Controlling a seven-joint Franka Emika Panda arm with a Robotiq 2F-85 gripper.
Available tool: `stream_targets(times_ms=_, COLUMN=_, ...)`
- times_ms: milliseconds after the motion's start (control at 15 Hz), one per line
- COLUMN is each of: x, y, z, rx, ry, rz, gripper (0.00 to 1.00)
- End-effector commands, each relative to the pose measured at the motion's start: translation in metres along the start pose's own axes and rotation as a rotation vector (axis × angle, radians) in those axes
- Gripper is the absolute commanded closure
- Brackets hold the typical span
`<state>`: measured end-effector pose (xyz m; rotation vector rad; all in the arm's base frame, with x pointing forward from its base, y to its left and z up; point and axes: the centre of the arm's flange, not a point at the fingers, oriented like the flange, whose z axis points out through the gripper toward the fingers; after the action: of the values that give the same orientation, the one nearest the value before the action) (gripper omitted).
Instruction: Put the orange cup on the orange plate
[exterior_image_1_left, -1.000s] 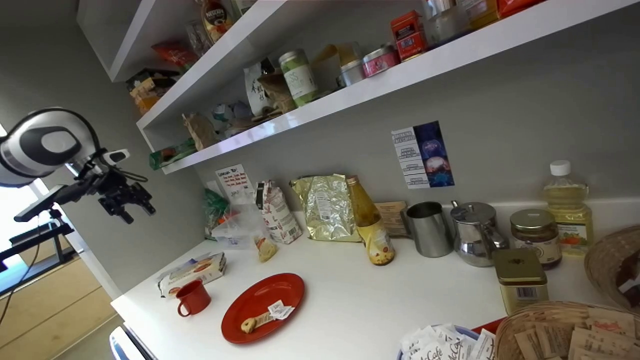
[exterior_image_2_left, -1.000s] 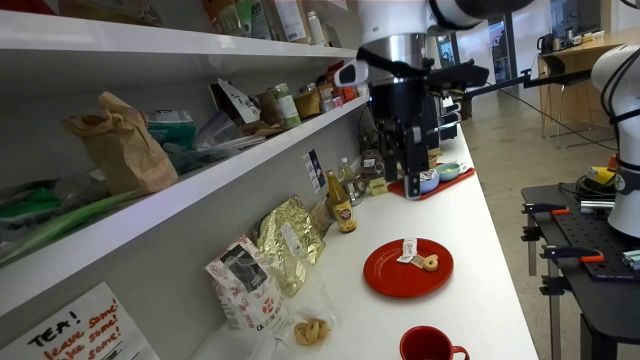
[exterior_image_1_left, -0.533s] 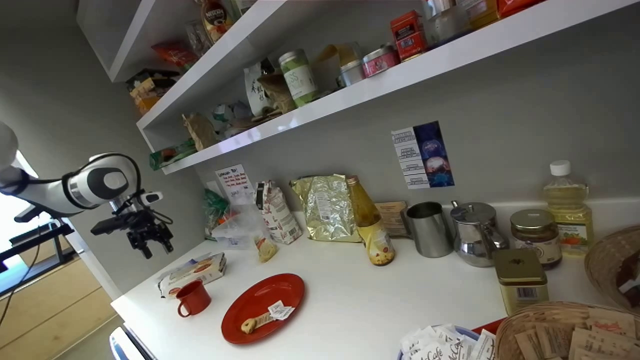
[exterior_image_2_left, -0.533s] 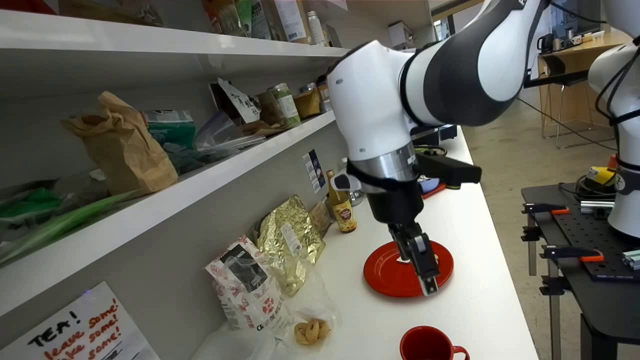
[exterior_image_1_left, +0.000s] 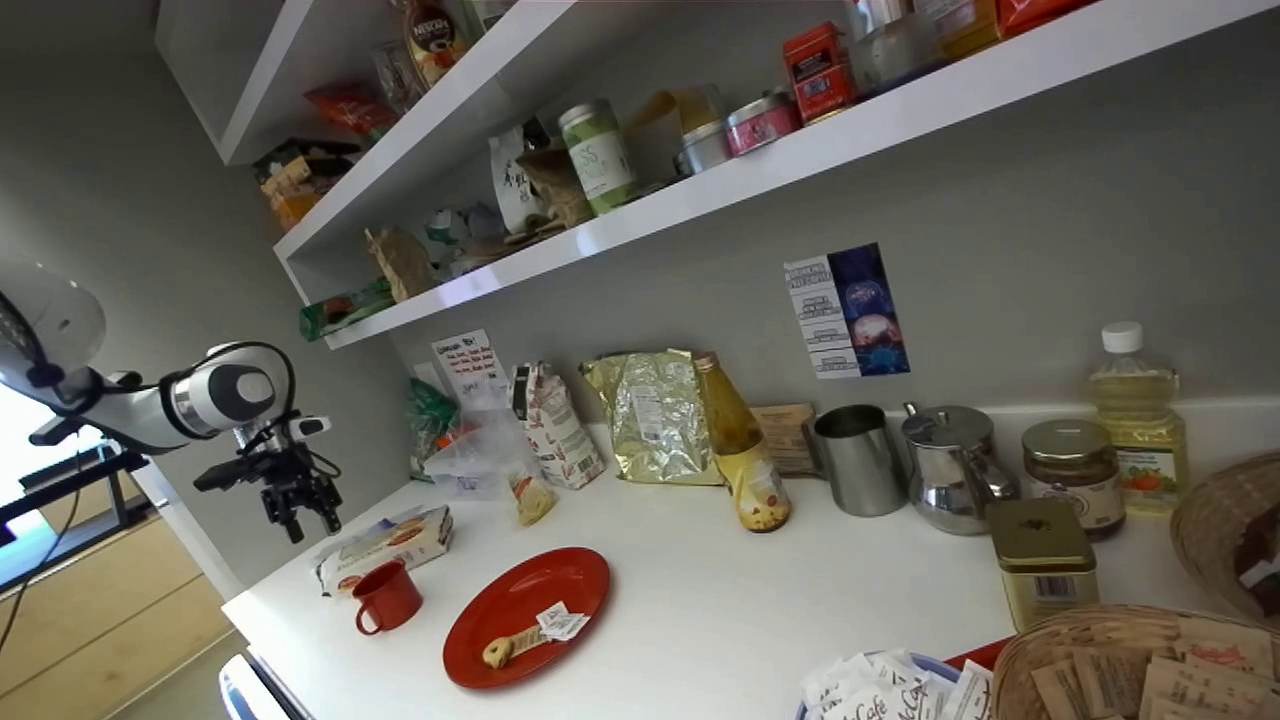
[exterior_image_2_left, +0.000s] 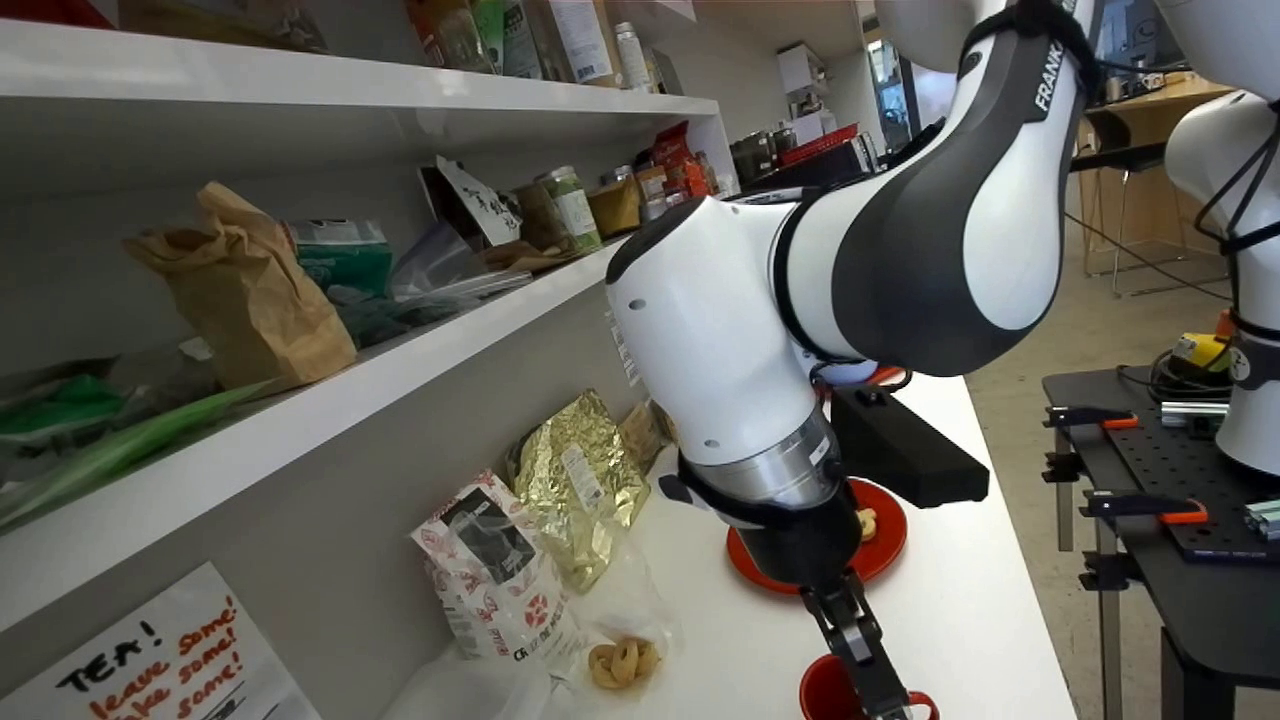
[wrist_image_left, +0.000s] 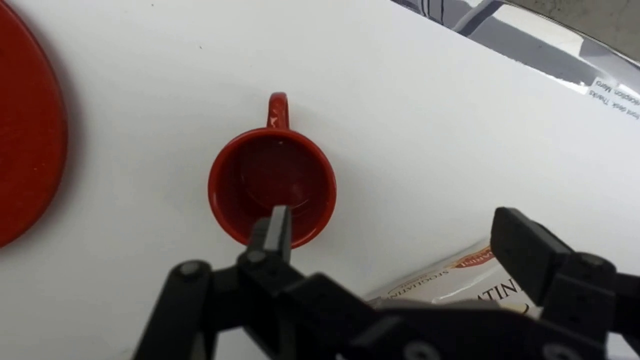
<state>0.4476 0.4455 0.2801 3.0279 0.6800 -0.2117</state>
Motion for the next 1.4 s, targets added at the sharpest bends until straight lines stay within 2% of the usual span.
stream_targets(times_ms=0, x=0.024, y=0.0, z=-0.006, rx=-0.029, ry=-0.029, rz=0.062, gripper=0.0)
stream_targets(times_ms=400, x=0.033, y=0.039, z=-0.008, rx=-0.031, ry=-0.054, rz=0.167, gripper=0.0)
stream_targets(times_ms=733, x=0.032, y=0.088, z=0.018, rx=0.006, ry=-0.116, rz=0.256, gripper=0.0)
stream_targets(times_ms=800, x=0.031, y=0.109, z=0.025, rx=0.013, ry=-0.129, rz=0.276, gripper=0.0)
stream_targets(times_ms=867, x=0.031, y=0.153, z=0.032, rx=0.018, ry=-0.141, rz=0.295, gripper=0.0)
stream_targets(times_ms=1067, x=0.031, y=0.208, z=0.049, rx=0.033, ry=-0.177, rz=0.339, gripper=0.0)
stream_targets(times_ms=1200, x=0.03, y=0.239, z=0.057, rx=0.046, ry=-0.198, rz=0.351, gripper=0.0)
stream_targets(times_ms=1333, x=0.03, y=0.249, z=0.059, rx=0.052, ry=-0.205, rz=0.336, gripper=0.0)
